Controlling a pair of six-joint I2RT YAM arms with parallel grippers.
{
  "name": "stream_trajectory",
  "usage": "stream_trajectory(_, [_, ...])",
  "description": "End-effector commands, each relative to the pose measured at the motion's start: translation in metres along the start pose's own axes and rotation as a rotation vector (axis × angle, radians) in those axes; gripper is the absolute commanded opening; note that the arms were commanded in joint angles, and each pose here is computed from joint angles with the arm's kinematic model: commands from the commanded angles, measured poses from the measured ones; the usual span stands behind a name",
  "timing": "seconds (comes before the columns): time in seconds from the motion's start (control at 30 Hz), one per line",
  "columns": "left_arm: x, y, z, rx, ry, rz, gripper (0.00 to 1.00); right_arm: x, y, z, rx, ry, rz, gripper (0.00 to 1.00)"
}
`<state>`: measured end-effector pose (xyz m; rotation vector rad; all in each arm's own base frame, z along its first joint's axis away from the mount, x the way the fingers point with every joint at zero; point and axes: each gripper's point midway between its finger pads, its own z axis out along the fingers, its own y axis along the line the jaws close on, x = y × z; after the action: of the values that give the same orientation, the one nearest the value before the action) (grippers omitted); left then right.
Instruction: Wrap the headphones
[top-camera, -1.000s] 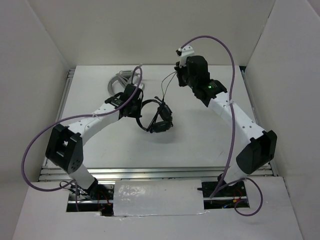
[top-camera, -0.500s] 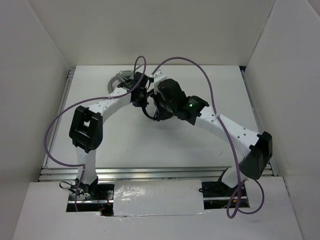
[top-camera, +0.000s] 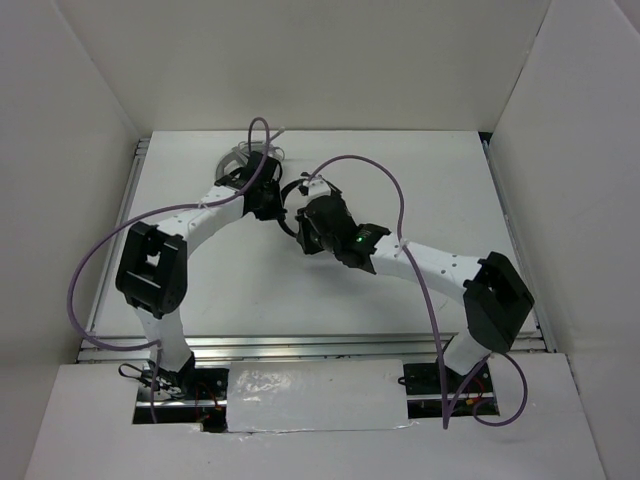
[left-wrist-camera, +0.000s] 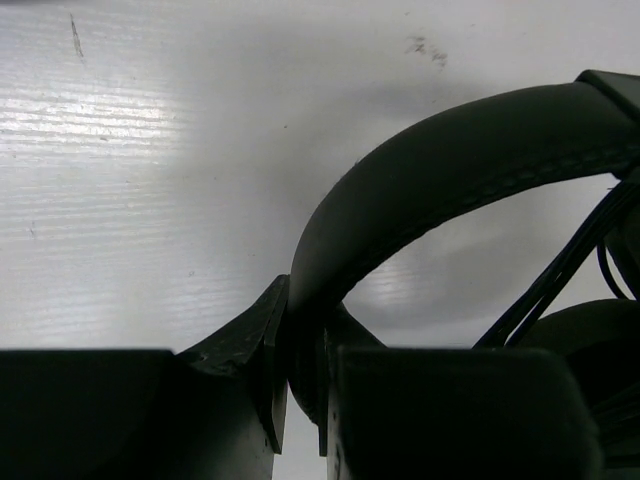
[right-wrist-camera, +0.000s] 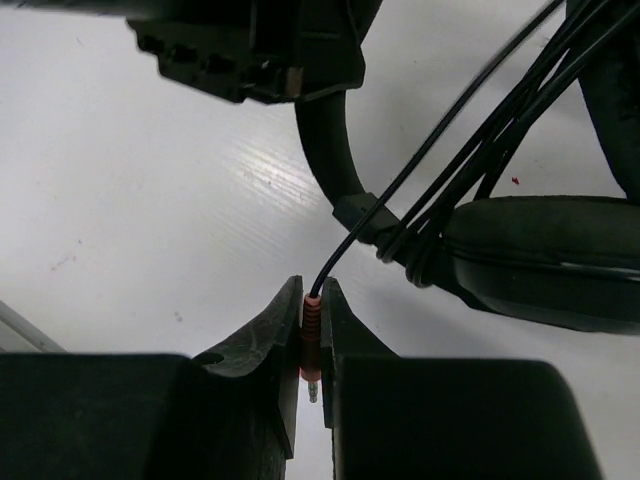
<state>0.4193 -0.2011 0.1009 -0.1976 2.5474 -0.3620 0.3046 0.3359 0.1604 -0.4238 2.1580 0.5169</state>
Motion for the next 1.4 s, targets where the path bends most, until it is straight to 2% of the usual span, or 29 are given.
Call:
stream_trajectory(0.0, [-0.057,-0.042,-0.045,0.196,-0.231,-0.054,0.0,-0.035,0.012,0.007,-0.014,-0.13,0.118,0.02])
stream_trajectory(0.2, [-0.065,-0.051,-0.065,0.251,-0.311,-0.025,0.0,-0.044,-0.002,0.012,0.076,-0.146,0.125,0.11])
stream_trajectory(0.3, [-0.069,-0.055,-0.076,0.261,-0.345,-0.006,0.0,-0.047,-0.008,0.01,0.104,-0.153,0.132,0.32])
stream_trajectory(0.4, [-0.074,-0.057,-0.086,0.266,-0.389,0.008,0.0,-0.053,-0.011,0.002,0.107,-0.189,0.125,0.45])
stream_trajectory(0.43, [-0.076,-0.059,-0.092,0.276,-0.405,0.01,0.0,-0.056,-0.011,-0.005,0.103,-0.207,0.124,0.58])
stream_trajectory(0.47, [-0.078,-0.059,-0.093,0.276,-0.414,0.009,0.0,-0.06,-0.012,-0.01,0.102,-0.224,0.126,0.66])
stream_trajectory(0.5, [-0.08,-0.059,-0.094,0.271,-0.416,0.011,0.0,-0.063,-0.011,-0.014,0.095,-0.232,0.116,0.69])
stream_trajectory(0.53, [-0.082,-0.059,-0.095,0.268,-0.419,0.015,0.0,-0.061,-0.011,-0.018,0.09,-0.234,0.111,0.83])
stream_trajectory(0.57, [-0.086,-0.059,-0.099,0.263,-0.431,0.012,0.0,-0.07,-0.009,-0.031,0.086,-0.265,0.109,0.84])
stream_trajectory(0.6, [-0.088,-0.06,-0.1,0.263,-0.438,0.019,0.0,-0.072,-0.006,-0.039,0.075,-0.277,0.101,0.89])
stream_trajectory(0.63, [-0.09,-0.061,-0.103,0.268,-0.449,0.019,0.0,-0.069,-0.008,-0.044,0.083,-0.283,0.097,1.0])
stream_trajectory(0.8, [-0.101,-0.063,-0.117,0.269,-0.502,0.032,0.0,-0.082,-0.007,-0.105,0.083,-0.361,0.068,1.0])
stream_trajectory(1.0, [-0.109,-0.065,-0.137,0.279,-0.56,0.046,0.0,-0.103,-0.032,-0.169,0.152,-0.461,0.062,1.0])
stream_trajectory(1.13, [-0.11,-0.065,-0.144,0.276,-0.56,0.058,0.0,-0.126,-0.059,-0.187,0.228,-0.532,0.033,1.0])
stream_trajectory(1.37, [-0.108,-0.068,-0.158,0.299,-0.589,0.078,0.0,-0.173,-0.075,-0.18,0.191,-0.595,-0.085,1.0])
